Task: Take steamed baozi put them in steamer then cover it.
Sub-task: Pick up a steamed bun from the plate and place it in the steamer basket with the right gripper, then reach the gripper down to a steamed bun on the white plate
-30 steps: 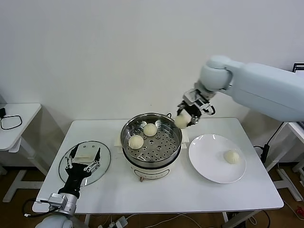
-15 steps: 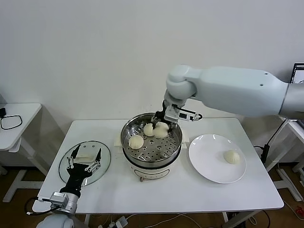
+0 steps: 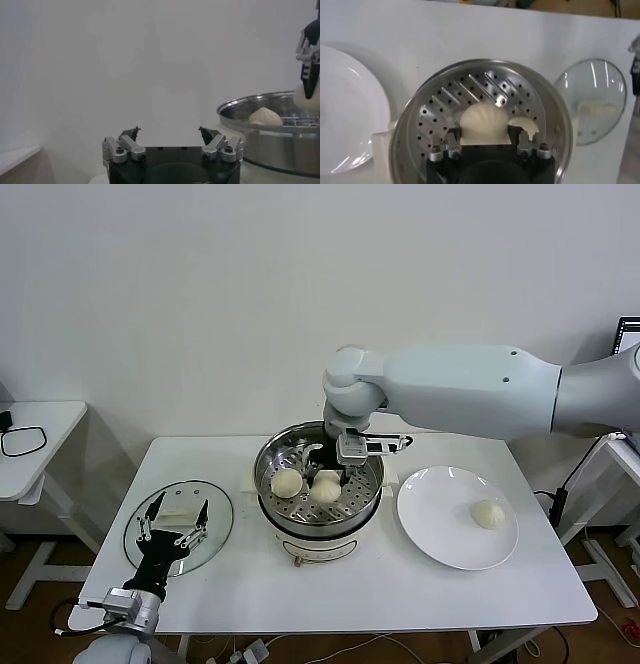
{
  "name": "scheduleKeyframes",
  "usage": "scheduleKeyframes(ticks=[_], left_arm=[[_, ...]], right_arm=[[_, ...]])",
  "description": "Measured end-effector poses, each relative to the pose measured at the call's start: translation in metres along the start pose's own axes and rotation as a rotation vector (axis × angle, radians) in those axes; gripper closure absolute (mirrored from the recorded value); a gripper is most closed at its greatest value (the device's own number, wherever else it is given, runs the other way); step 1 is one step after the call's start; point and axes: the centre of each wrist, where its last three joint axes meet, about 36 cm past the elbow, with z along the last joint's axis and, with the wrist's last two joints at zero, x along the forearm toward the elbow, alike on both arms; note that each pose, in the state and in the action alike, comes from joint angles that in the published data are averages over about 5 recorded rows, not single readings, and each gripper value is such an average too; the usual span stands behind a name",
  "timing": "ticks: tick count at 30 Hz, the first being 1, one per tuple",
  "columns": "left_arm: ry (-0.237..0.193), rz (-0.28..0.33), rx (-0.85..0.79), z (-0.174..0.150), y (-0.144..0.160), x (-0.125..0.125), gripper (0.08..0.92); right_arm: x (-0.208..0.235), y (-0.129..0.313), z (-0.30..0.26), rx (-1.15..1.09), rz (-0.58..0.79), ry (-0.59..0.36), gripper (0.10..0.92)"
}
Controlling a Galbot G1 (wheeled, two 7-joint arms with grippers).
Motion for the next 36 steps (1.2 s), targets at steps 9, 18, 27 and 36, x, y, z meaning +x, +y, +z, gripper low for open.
scheduleKeyframes(ticks=[9,18,27,36], left_arm=[[0.009,-0.008,-0.002,0.003,0.003,0.002,0.177],[0.007,-0.007,-0.001,0.004,0.003,0.001,0.177],[0.007,-0.006,-0.001,0.004,0.002,0.002,0.177],[0.005,0.005,0.000,0.003,-0.002,0.001,0.177]], right_arm=[[-0.026,-0.008,-0.002,0.031,-0.006,-0.041,0.369],[-0.044,-0.014,-0.004,0.034,0.000,-0.064,0.369],[-0.043,-0.014,-0.007,0.015,0.002,-0.051,0.222],[-0.008,0.007,-0.001,-0.068,0.005,-0.014,0.200]])
